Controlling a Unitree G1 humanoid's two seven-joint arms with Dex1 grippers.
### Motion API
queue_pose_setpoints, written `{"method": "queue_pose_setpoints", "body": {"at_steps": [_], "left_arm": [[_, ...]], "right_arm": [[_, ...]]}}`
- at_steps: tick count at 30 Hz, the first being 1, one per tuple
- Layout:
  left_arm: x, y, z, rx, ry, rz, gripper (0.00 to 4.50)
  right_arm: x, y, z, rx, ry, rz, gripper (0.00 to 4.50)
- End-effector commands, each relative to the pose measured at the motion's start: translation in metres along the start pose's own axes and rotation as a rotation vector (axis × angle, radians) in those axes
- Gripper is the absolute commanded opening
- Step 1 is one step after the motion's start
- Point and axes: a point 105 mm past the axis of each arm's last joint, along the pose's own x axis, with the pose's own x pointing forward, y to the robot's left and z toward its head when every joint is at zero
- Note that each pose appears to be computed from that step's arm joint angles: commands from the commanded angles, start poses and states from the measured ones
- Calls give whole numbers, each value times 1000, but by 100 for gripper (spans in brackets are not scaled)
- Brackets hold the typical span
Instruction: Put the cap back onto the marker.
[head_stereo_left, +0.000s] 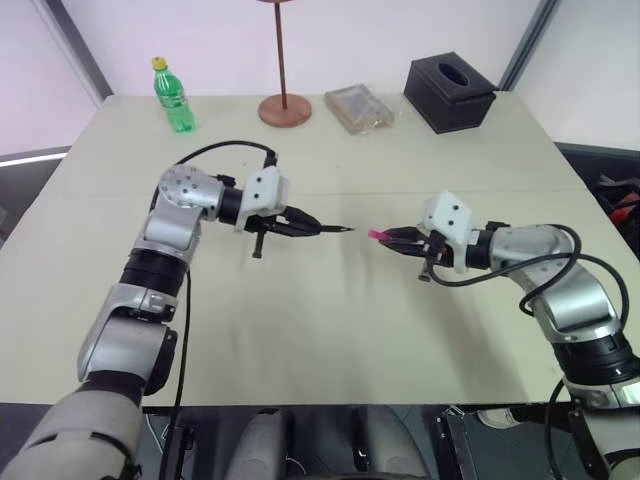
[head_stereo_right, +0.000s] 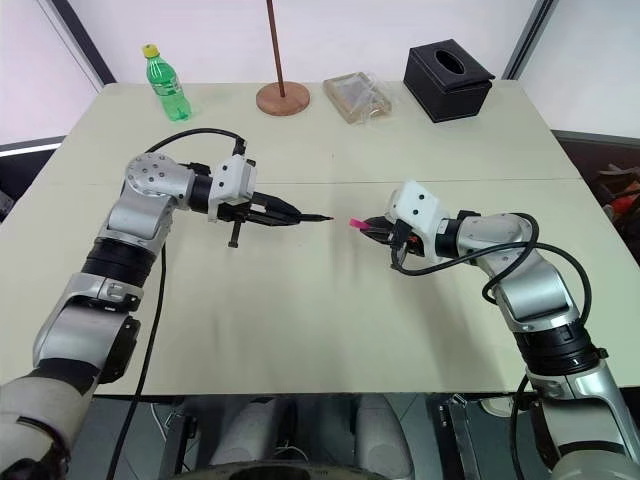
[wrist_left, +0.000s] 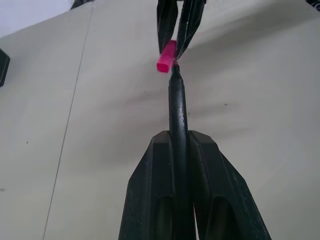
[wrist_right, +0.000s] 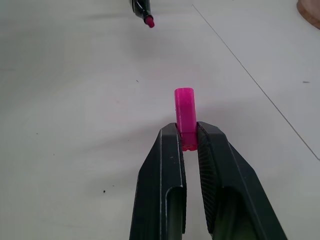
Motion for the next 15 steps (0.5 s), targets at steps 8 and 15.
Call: {"method": "queue_pose_setpoints", "body": {"at_steps": [8,15], "left_arm": [[0,1,1,22,1,5,0],[1,2,-2,24,12,7,0]], "right_arm": [[-1,6,27,-53,-63,19,8],[-1,15,36,-48,-82,42,8]]}}
